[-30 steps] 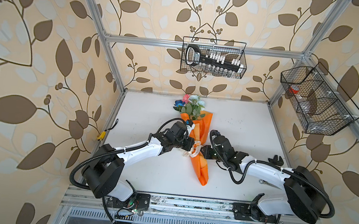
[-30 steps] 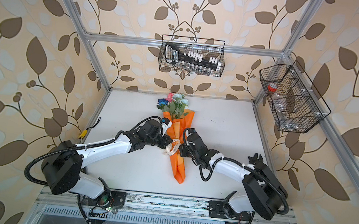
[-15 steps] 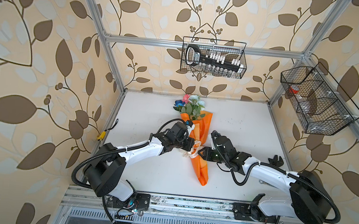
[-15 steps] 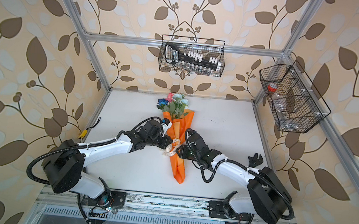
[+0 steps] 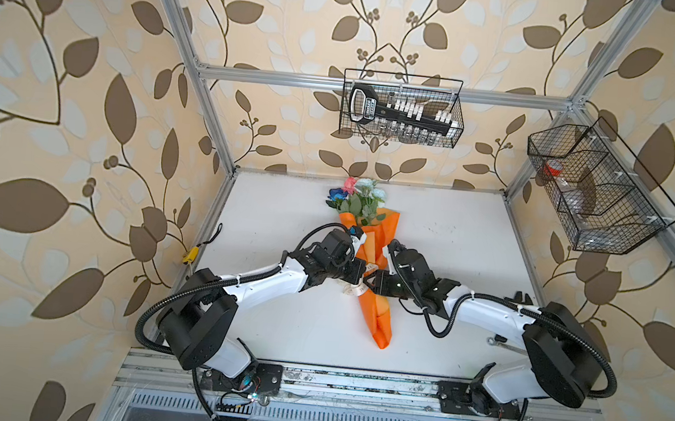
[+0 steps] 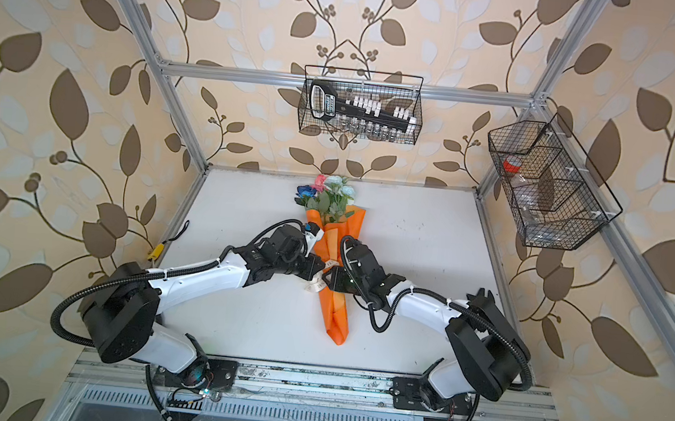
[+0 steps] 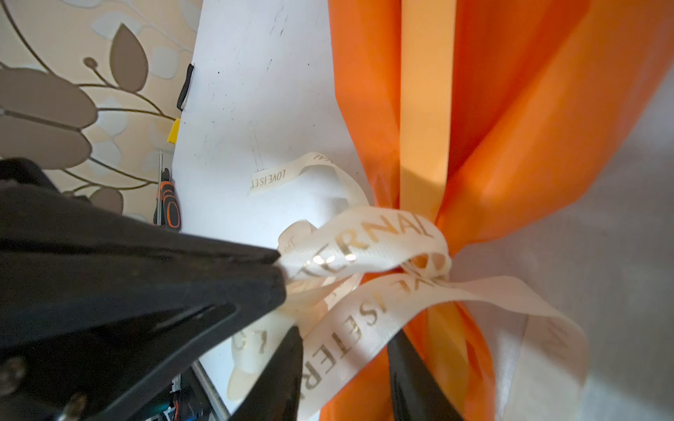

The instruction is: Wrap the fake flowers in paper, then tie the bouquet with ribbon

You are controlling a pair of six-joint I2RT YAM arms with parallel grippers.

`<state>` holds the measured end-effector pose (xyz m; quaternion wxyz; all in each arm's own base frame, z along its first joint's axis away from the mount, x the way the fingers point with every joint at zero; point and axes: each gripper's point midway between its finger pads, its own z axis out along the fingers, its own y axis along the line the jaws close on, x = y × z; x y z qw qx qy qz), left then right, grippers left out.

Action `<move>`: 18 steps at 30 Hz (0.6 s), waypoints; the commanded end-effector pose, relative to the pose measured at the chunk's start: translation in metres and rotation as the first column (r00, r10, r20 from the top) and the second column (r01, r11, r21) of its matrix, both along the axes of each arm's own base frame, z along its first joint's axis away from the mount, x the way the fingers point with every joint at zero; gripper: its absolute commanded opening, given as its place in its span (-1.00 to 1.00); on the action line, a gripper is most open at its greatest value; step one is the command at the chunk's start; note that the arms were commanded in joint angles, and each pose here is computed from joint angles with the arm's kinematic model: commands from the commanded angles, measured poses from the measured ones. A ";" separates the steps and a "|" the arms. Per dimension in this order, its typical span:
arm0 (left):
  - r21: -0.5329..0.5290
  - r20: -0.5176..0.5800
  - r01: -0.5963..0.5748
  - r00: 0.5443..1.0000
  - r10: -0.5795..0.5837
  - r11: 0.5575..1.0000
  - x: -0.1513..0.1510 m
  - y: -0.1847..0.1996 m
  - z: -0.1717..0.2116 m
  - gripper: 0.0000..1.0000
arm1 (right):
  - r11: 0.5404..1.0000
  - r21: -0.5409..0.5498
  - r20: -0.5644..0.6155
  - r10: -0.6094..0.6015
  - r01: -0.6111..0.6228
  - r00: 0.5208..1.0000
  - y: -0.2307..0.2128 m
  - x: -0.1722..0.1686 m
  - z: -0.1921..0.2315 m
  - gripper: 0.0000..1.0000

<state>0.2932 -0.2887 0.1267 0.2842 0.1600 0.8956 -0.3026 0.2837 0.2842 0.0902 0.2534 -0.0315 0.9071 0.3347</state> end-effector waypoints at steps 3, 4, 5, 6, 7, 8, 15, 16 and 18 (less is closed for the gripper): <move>-0.031 0.003 0.003 1.000 -0.003 1.000 -0.001 -0.004 0.004 -1.00 | 1.000 0.007 0.028 0.003 -0.003 1.000 0.007 0.011 0.002 -0.29; -0.032 0.004 0.002 1.000 -0.002 0.999 0.000 -0.004 0.005 -1.00 | 1.000 0.009 0.026 0.004 -0.004 1.000 0.007 0.011 0.001 -0.29; -0.032 0.004 0.003 1.000 -0.003 0.999 0.000 -0.004 0.005 -1.00 | 1.000 0.015 0.023 0.005 -0.005 1.000 0.008 0.011 0.000 -0.31; -0.032 0.004 0.002 1.000 -0.002 0.999 0.000 -0.004 0.005 -1.00 | 1.000 0.016 0.021 0.007 -0.008 1.000 0.009 0.011 -0.001 -0.37; -0.032 0.004 0.003 1.000 -0.003 0.999 0.000 -0.004 0.005 -1.00 | 1.000 0.015 0.020 0.008 -0.008 1.000 0.009 0.011 -0.001 -0.44; -0.032 0.002 0.002 1.000 -0.002 0.999 0.000 -0.005 0.005 -1.00 | 1.000 0.011 0.017 0.007 -0.007 1.000 0.008 0.011 -0.003 -0.51; -0.044 -0.002 0.004 1.000 -0.004 0.999 -0.002 -0.005 0.008 -1.00 | 1.000 -0.025 0.092 -0.015 0.017 0.996 0.002 0.021 -0.002 -1.00; -0.043 -0.002 0.006 1.000 -0.006 0.999 -0.002 -0.005 0.009 -1.00 | 1.000 -0.023 0.109 -0.016 0.019 0.994 0.002 0.022 0.000 -1.00; -0.042 -0.003 0.008 1.000 -0.008 0.999 -0.004 -0.004 0.010 -1.00 | 1.000 -0.014 0.144 -0.016 0.018 0.989 0.003 0.026 0.003 -1.00</move>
